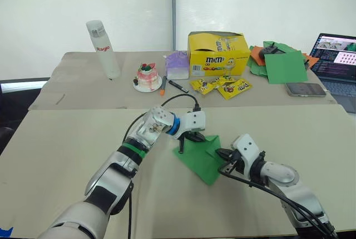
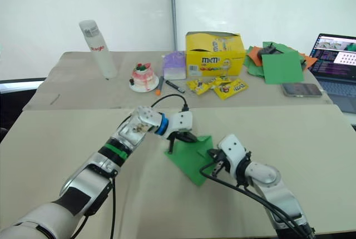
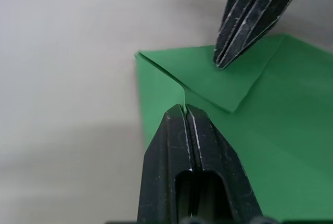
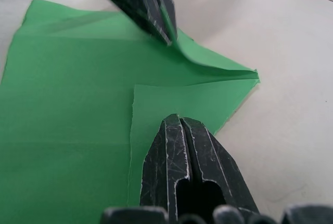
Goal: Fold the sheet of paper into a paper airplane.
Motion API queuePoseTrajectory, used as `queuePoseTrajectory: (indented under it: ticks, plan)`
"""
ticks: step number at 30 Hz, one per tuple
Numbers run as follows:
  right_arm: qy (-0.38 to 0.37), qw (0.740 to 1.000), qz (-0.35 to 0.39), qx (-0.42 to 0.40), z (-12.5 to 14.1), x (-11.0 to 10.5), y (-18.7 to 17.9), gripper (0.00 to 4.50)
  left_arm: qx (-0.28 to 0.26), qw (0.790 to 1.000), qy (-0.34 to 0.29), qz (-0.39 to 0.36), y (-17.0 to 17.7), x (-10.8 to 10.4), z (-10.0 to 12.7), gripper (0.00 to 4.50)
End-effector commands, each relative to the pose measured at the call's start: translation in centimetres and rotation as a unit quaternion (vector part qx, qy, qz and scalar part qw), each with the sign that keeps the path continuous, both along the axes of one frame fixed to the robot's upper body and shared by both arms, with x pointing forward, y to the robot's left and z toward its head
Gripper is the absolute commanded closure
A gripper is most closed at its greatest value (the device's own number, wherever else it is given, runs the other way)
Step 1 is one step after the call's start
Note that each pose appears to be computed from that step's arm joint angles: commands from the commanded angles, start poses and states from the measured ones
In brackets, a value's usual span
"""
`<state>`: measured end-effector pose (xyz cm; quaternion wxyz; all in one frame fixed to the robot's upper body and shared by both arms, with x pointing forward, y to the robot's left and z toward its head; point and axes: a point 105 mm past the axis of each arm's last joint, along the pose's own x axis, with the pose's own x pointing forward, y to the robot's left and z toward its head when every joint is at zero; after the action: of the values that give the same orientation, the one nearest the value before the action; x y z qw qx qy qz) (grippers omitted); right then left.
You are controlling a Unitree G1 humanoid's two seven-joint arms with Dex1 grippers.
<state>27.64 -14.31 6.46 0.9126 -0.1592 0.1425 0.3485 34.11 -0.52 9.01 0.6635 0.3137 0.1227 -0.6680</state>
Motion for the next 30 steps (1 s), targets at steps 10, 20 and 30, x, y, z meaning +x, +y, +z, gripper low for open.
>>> queuePoseTrajectory:
  ticks: [10, 20, 30]
  plan:
    - [-0.048, 0.995, -0.027, 0.085, 3.7, 2.3, 0.4, 4.5, 0.028, 0.999, -0.012, 0.024, -0.4, -1.3, -0.6, 4.49]
    - [0.0, 0.998, -0.027, 0.056, 0.6, 3.4, 1.0, 4.5, 0.025, 0.999, -0.007, 0.031, -0.3, -1.1, -0.2, 4.49]
    - [0.04, 0.999, -0.029, -0.001, -1.8, 2.9, 0.4, 4.5, -0.024, 0.993, 0.101, 0.064, 2.6, -0.7, 2.0, 2.32]
